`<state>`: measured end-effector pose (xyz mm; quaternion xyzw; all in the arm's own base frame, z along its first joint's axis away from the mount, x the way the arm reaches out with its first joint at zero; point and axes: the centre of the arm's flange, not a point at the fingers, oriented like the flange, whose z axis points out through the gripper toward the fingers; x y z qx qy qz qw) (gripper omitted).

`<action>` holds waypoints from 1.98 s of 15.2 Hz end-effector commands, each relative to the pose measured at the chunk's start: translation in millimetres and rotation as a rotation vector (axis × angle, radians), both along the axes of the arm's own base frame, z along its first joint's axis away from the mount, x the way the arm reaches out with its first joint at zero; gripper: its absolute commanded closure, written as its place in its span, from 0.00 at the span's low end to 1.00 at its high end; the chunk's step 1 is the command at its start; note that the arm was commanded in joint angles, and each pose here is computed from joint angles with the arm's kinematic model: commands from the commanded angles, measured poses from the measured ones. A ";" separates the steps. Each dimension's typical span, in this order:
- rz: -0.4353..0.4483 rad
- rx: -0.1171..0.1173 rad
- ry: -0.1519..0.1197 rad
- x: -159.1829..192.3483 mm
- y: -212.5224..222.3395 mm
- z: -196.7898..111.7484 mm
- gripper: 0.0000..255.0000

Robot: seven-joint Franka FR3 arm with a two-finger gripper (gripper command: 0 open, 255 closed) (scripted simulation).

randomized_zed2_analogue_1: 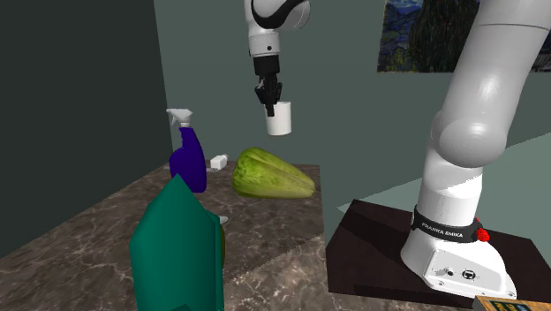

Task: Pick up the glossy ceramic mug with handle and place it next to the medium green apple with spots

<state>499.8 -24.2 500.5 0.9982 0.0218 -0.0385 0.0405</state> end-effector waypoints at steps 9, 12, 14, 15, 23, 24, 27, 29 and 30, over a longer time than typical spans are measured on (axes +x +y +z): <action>0.000 0.000 0.000 -25.0 31.1 36.2 1.00; 0.000 0.000 0.000 -49.3 62.4 36.2 1.00; 0.000 0.000 0.000 -65.5 83.2 36.3 1.00; 0.000 0.000 0.000 -73.5 93.7 36.3 1.00; 0.000 0.000 0.000 -138.3 177.1 36.4 1.00; 0.000 0.000 0.000 -146.4 187.5 36.5 1.00; 0.000 0.000 0.000 -170.6 218.8 36.5 1.00; 0.000 0.000 0.000 -186.8 239.6 36.6 1.00; 0.000 0.000 0.000 -194.9 250.0 36.6 1.00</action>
